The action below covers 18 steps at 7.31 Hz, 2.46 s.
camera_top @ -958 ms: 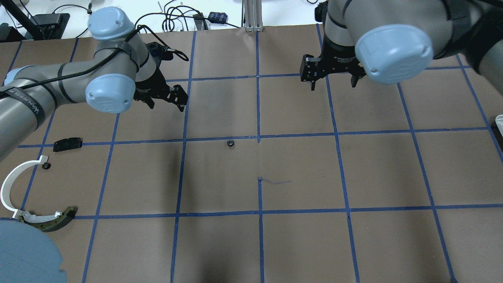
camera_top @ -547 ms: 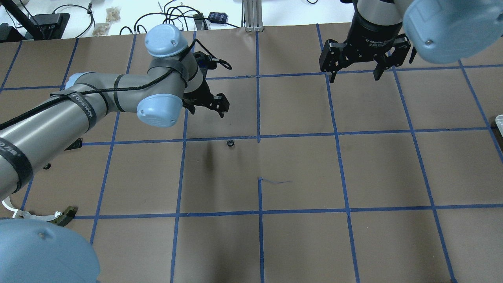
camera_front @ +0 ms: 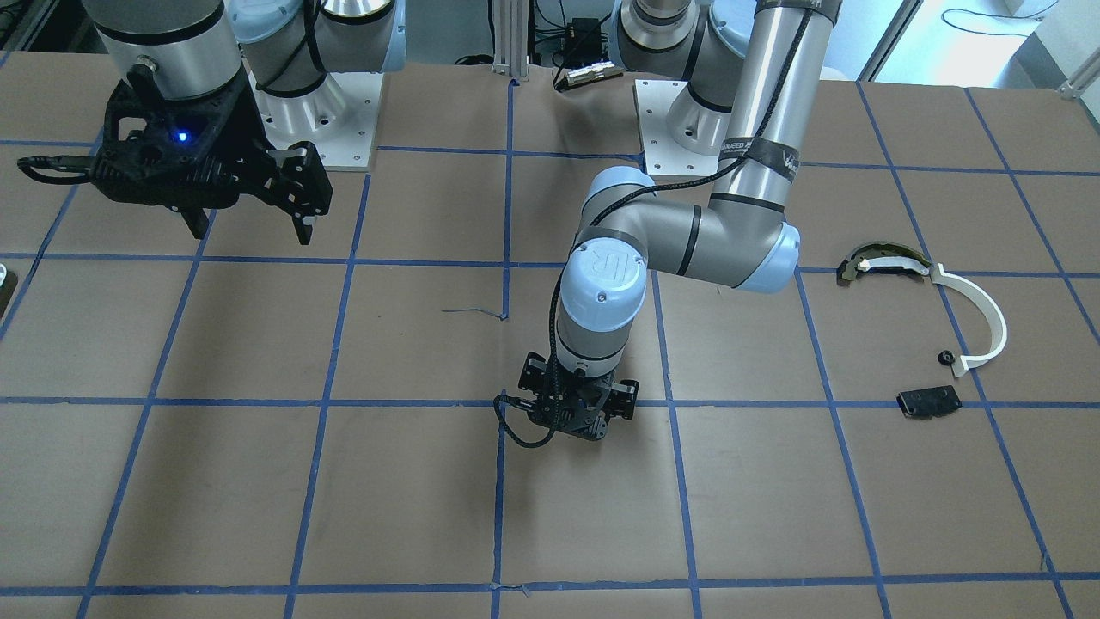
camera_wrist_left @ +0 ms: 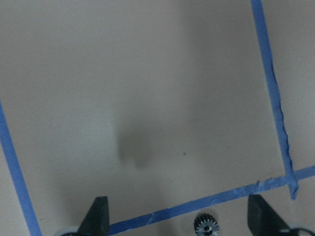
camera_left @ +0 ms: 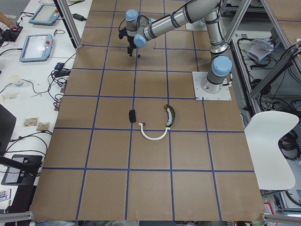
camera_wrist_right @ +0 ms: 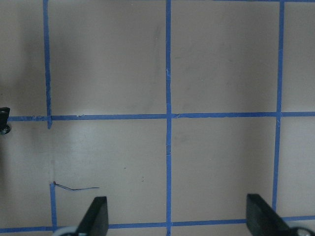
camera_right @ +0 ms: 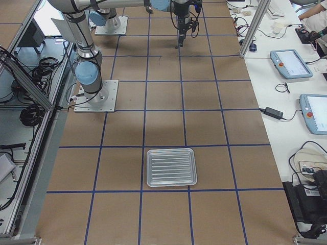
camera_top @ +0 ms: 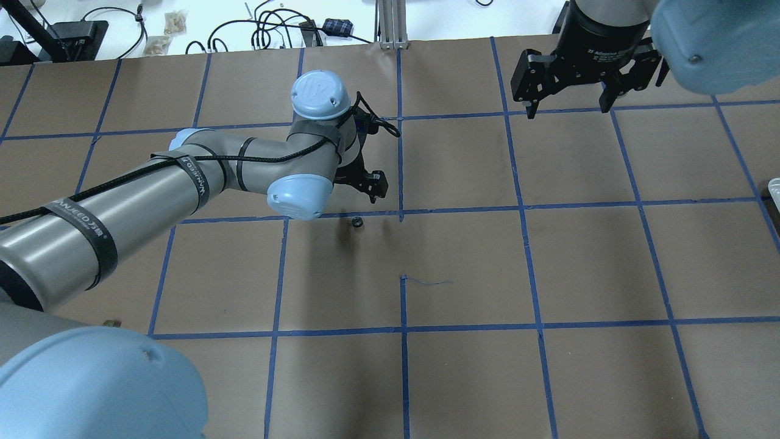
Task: Place bearing gear from tray to pile
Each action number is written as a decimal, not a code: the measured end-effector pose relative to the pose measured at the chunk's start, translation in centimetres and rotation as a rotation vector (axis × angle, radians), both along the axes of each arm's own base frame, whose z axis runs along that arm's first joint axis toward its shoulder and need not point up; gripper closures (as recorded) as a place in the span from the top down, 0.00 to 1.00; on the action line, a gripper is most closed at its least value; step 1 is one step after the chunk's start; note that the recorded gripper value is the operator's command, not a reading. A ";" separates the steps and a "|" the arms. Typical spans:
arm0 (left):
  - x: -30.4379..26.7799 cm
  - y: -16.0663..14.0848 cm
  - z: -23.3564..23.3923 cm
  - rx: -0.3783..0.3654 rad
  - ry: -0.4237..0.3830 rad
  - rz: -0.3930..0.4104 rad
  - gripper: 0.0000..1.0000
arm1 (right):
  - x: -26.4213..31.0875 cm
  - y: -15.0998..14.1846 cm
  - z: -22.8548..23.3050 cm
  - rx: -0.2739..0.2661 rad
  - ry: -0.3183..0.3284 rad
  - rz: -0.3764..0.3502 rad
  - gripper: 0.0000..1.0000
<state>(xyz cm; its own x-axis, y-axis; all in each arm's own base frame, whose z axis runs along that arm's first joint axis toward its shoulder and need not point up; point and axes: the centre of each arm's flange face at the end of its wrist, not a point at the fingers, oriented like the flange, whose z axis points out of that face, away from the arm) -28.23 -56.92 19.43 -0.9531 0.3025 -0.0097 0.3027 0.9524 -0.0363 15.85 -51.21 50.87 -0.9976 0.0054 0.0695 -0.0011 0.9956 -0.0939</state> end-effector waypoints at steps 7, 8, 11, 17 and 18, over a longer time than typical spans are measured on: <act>0.0 1.8 -2.7 0.076 -0.024 -0.007 0.32 | 0.0 -0.8 1.1 -0.100 -0.012 -0.010 1.00; 0.0 1.8 -2.8 0.080 -0.025 -0.007 0.00 | 0.1 -0.7 1.1 -0.099 -0.013 -0.010 1.00; -0.1 1.8 -2.6 0.085 -0.009 0.006 0.00 | 0.3 -0.7 0.9 -0.091 -0.023 -0.008 1.00; 10.6 -3.6 4.5 0.103 -0.001 0.171 0.00 | 0.1 -0.8 0.5 -0.075 -0.020 -0.012 1.00; 17.2 -5.1 6.3 0.105 -0.003 0.221 0.00 | 0.1 -0.7 0.5 -0.074 -0.021 -0.012 1.00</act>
<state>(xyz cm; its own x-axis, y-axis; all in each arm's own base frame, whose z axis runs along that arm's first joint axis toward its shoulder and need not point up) -11.00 -61.99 25.70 -0.9963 0.0858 0.0078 0.0862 0.9940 0.0672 15.96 -51.94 51.34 -0.9986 0.0217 0.0479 0.0134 0.9859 -0.1670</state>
